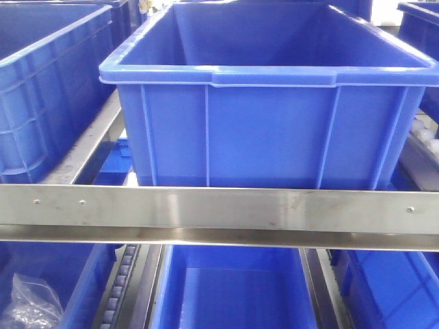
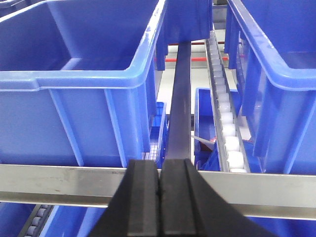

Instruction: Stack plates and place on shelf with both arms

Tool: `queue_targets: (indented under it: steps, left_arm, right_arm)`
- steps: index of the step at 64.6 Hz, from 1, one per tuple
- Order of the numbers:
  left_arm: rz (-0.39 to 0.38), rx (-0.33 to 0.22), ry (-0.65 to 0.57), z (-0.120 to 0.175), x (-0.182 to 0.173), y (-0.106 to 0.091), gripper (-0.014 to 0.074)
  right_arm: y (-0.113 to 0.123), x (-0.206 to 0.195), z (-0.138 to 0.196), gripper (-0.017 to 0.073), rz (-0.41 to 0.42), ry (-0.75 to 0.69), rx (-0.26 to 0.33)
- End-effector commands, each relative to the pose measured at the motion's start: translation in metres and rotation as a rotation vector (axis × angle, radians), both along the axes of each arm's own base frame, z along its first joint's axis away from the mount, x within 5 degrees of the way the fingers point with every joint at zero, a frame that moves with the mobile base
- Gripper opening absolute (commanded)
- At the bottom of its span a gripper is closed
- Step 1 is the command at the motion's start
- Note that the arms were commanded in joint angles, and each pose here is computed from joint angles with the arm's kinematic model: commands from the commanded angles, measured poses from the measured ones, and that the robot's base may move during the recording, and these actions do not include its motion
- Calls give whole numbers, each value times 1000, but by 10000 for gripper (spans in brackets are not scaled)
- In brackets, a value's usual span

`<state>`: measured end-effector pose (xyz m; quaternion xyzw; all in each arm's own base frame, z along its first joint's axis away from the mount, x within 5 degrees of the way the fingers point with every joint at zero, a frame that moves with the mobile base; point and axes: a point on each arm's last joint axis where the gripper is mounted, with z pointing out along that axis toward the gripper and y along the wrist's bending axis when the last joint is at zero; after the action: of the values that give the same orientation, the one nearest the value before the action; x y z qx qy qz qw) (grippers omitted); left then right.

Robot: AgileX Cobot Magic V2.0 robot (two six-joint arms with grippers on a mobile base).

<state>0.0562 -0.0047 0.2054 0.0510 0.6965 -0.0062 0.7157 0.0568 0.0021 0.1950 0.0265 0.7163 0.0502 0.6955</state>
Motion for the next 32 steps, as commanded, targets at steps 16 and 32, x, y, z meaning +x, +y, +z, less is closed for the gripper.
queue_targets:
  steps: [16, 32]
  left_arm:
    - [6, -17, -96, 7, -2, 1, 83]
    - [6, -17, -96, 7, -2, 1, 83]
  right_arm:
    - [0, -2, 8, 59, -5, -100, -6]
    - [0, -2, 8, 59, -5, -100, -6]
